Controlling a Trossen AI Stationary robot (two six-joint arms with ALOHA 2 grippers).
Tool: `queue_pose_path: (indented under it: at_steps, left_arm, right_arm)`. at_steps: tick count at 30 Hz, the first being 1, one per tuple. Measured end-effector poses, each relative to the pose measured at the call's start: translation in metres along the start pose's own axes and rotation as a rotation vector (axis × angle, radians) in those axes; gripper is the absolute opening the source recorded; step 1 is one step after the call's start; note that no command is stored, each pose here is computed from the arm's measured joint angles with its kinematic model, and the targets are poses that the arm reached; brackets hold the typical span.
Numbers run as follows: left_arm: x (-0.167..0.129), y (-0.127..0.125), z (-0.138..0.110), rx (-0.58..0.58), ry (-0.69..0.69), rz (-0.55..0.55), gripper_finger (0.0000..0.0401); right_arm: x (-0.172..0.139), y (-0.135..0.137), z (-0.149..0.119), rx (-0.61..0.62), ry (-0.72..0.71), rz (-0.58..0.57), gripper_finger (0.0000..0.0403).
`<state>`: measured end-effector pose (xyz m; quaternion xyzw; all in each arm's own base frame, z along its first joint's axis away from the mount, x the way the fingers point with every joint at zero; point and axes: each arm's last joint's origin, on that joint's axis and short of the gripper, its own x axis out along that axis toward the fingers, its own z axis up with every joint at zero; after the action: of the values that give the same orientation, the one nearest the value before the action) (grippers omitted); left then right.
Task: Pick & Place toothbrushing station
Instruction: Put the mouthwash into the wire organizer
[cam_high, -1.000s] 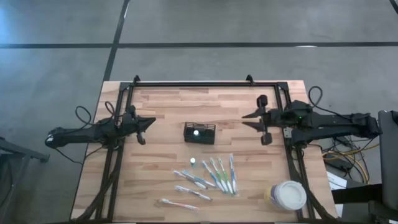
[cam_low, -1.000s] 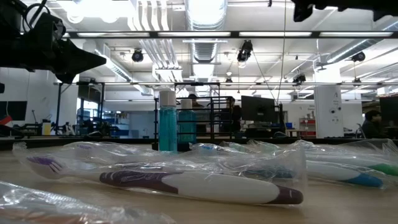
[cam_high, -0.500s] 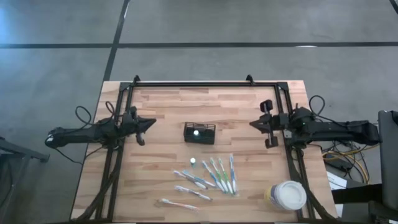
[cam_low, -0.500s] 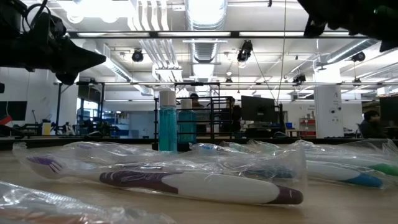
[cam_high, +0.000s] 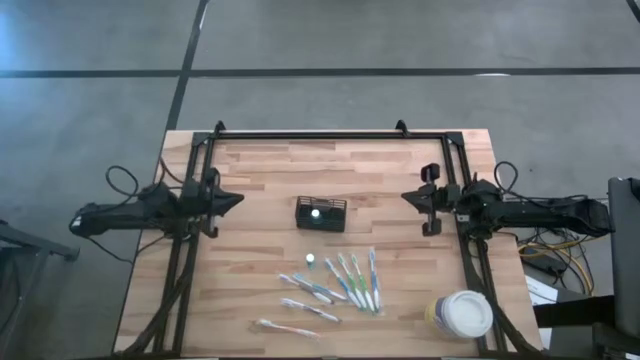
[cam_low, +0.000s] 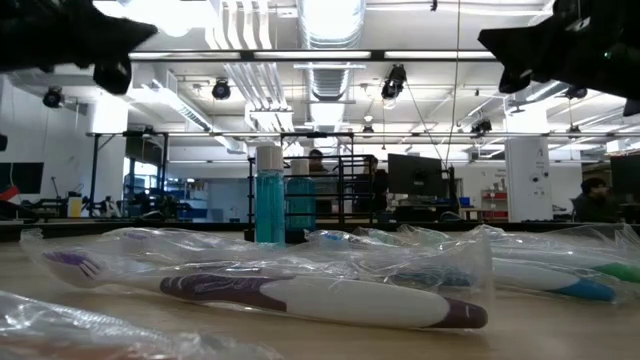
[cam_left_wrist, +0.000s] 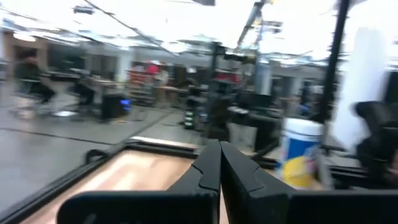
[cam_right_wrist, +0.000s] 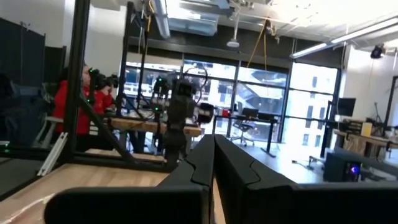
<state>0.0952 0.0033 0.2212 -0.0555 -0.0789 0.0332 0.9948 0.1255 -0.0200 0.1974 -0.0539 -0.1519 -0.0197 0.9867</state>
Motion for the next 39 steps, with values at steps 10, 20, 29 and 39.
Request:
queue_pose_path:
  at_steps: [10, 20, 29, 39]
  left_arm:
    - [0.057, -0.01, 0.06, 0.002, 0.315, 0.027, 0.0029]
    - [0.158, -0.038, 0.067, 0.091, 0.876, -0.14, 0.0175]
    - [0.227, -0.078, 0.058, 0.249, 1.293, -0.259, 0.0239]
    - [0.27, -0.108, 0.041, 0.733, 1.27, -0.618, 0.0236]
  right_arm:
    - [0.0, 0.0, -0.001, 0.033, 0.005, -0.009, 0.0008]
    - [0.0, 0.0, -0.003, 0.059, 0.024, -0.009, 0.0008]
    - [0.0, 0.0, -0.007, 0.086, 0.069, -0.008, 0.0008]
    - [0.0, 0.0, -0.012, 0.095, 0.103, -0.007, 0.0009]
